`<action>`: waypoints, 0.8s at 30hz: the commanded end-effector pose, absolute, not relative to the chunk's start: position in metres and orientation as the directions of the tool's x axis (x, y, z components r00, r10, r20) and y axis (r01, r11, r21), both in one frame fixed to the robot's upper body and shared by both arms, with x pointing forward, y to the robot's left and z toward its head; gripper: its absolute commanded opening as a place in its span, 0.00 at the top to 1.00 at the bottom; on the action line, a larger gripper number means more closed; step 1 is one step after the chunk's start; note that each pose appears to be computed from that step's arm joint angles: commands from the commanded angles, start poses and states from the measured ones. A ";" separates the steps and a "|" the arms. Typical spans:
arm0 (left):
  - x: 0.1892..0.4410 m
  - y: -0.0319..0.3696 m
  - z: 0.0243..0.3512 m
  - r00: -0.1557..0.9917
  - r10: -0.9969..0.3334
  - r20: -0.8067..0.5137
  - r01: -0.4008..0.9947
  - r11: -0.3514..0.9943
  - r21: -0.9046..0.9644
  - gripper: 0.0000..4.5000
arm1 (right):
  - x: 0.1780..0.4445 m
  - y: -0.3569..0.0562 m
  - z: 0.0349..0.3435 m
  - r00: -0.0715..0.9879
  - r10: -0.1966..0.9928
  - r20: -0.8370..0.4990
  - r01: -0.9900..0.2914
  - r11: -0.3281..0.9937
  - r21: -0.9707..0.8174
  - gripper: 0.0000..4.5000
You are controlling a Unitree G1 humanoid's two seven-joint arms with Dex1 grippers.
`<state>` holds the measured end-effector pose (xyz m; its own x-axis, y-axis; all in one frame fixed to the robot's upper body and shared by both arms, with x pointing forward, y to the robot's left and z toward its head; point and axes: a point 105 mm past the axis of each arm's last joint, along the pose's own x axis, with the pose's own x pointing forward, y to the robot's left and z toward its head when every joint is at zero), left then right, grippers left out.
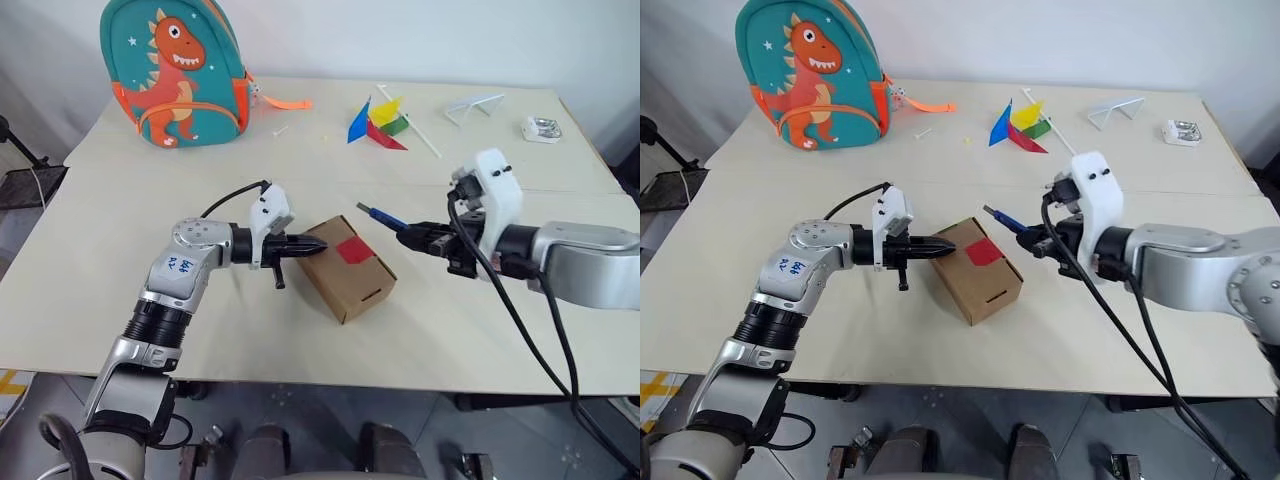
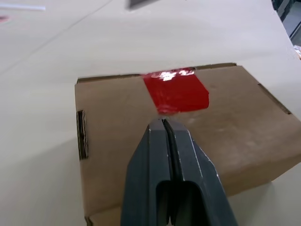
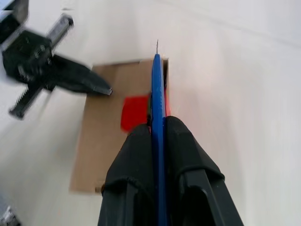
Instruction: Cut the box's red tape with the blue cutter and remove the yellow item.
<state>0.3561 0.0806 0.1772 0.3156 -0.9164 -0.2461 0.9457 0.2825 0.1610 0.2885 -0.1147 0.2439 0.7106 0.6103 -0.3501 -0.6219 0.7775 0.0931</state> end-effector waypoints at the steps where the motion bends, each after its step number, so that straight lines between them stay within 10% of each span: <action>1: 0.354 0.082 0.183 0.324 -0.911 -0.254 0.941 0.284 0.181 1.00 | 0.294 -0.110 0.246 0.711 0.607 -0.356 -0.630 0.774 0.061 0.98; 24: 0.345 0.078 0.166 0.326 -0.894 -0.308 0.945 0.295 0.144 1.00 | 0.301 -0.103 0.223 0.648 0.577 -0.497 -0.627 0.775 0.083 0.98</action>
